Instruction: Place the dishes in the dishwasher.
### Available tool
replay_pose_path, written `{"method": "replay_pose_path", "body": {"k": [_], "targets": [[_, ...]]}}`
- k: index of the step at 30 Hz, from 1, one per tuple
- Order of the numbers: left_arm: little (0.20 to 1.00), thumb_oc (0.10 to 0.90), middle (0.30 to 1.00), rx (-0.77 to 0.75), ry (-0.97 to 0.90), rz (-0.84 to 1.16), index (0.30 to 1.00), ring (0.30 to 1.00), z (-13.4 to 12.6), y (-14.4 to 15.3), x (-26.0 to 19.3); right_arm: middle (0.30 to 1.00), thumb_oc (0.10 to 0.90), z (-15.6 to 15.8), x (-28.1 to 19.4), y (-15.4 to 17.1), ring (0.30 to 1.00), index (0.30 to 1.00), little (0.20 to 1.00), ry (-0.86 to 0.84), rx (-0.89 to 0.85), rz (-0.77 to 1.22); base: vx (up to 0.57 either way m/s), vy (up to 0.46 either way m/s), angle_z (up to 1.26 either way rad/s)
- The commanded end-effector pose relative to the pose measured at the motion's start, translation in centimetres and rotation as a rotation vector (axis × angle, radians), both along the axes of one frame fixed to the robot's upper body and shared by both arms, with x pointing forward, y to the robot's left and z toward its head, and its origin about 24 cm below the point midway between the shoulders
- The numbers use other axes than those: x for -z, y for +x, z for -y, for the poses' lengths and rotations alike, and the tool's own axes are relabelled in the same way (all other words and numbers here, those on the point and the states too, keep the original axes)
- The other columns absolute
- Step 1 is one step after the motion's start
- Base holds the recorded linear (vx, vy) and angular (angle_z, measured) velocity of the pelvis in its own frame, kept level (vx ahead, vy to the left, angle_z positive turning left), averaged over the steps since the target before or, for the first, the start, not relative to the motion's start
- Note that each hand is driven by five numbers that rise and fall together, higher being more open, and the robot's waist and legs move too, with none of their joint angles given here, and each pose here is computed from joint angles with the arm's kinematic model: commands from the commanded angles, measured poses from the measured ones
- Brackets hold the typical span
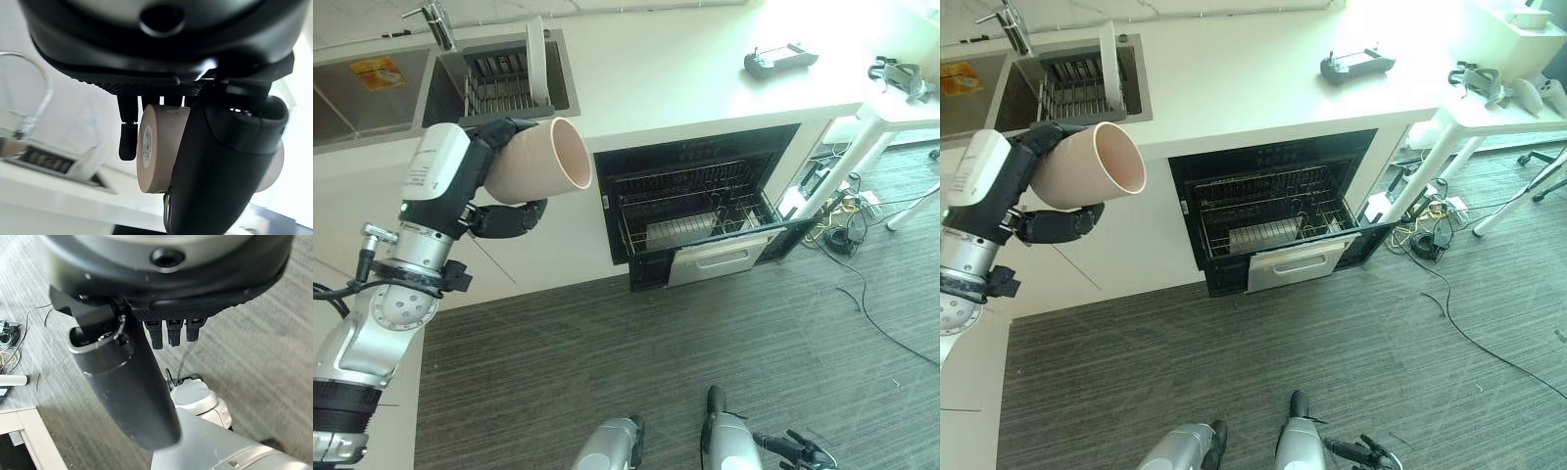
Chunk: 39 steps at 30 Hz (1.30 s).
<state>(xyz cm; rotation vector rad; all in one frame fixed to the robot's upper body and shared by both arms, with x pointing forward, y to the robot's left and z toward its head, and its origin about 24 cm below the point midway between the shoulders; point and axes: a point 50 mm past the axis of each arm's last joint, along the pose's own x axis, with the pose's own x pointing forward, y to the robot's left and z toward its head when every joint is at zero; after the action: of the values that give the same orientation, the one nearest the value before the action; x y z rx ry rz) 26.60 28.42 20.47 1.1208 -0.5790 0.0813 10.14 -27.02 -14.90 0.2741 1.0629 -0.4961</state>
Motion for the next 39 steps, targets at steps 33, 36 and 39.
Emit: {"method": "replay_pose_path", "body": {"k": [33, 36, 39], "targets": [[0.3, 0.4, 0.3, 0.119, -0.1, 0.347, 0.3, 0.3, 2.6, -1.7, -7.1, 0.9, 0.8, 1.2, 0.0, -2.0, 0.9, 0.9, 0.9, -0.064, -0.041, -0.034, 0.1, -0.194, 0.24], [0.3, 0.4, 0.3, 0.105, -0.121, 0.343, 0.3, 0.3, 2.1, -2.2, -7.0, 0.9, 0.8, 1.7, -0.3, -2.1, 0.9, 0.9, 0.9, -0.091, -0.084, -0.032, 0.15, -0.662, 0.28], [0.3, 0.4, 0.3, 0.185, -0.124, 0.351, 0.3, 0.3, 3.5, -1.7, -7.0, 0.9, 0.8, 2.4, -0.3, -3.4, 0.9, 0.9, 0.9, -0.101, -0.02, -0.047, 0.03, -0.426, 0.93]]}}
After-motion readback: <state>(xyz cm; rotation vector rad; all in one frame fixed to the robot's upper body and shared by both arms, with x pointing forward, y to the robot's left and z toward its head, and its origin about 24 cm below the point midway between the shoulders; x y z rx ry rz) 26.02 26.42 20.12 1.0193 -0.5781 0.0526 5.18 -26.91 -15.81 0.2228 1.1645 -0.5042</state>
